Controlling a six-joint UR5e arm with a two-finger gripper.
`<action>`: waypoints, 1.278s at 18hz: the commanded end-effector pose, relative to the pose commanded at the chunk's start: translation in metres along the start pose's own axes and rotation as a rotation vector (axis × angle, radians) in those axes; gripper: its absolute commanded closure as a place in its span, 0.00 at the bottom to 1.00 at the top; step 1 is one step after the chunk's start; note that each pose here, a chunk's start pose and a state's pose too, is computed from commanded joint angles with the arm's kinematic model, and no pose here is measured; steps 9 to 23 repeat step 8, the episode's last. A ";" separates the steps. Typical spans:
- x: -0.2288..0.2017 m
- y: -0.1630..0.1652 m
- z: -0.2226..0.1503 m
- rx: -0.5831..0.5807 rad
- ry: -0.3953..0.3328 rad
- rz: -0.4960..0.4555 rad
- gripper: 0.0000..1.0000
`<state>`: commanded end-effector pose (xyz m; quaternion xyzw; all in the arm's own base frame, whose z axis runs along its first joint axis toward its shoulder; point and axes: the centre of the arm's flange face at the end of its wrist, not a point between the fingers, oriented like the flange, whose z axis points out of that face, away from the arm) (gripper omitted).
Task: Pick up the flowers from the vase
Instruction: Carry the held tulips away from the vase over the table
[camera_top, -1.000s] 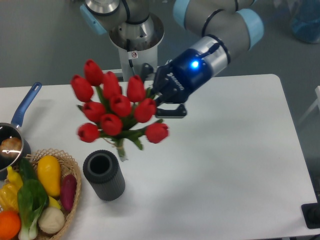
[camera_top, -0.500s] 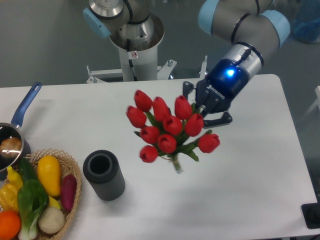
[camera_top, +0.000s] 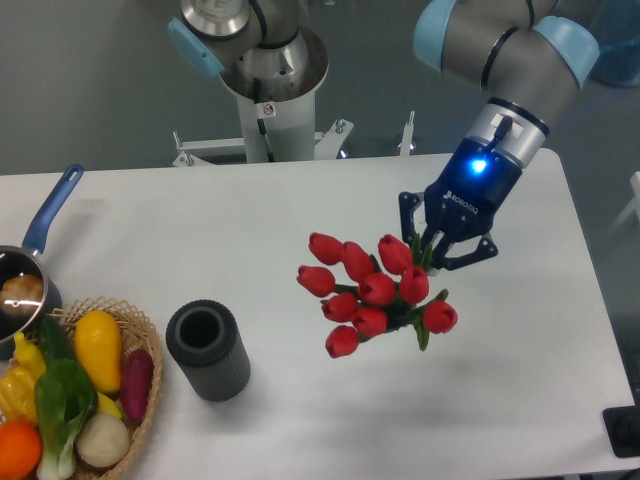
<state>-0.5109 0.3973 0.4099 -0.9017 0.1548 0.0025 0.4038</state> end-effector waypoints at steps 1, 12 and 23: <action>-0.003 -0.003 0.003 -0.047 -0.002 0.015 1.00; -0.003 -0.008 0.050 -0.309 0.040 0.105 1.00; -0.003 -0.008 0.050 -0.309 0.040 0.105 1.00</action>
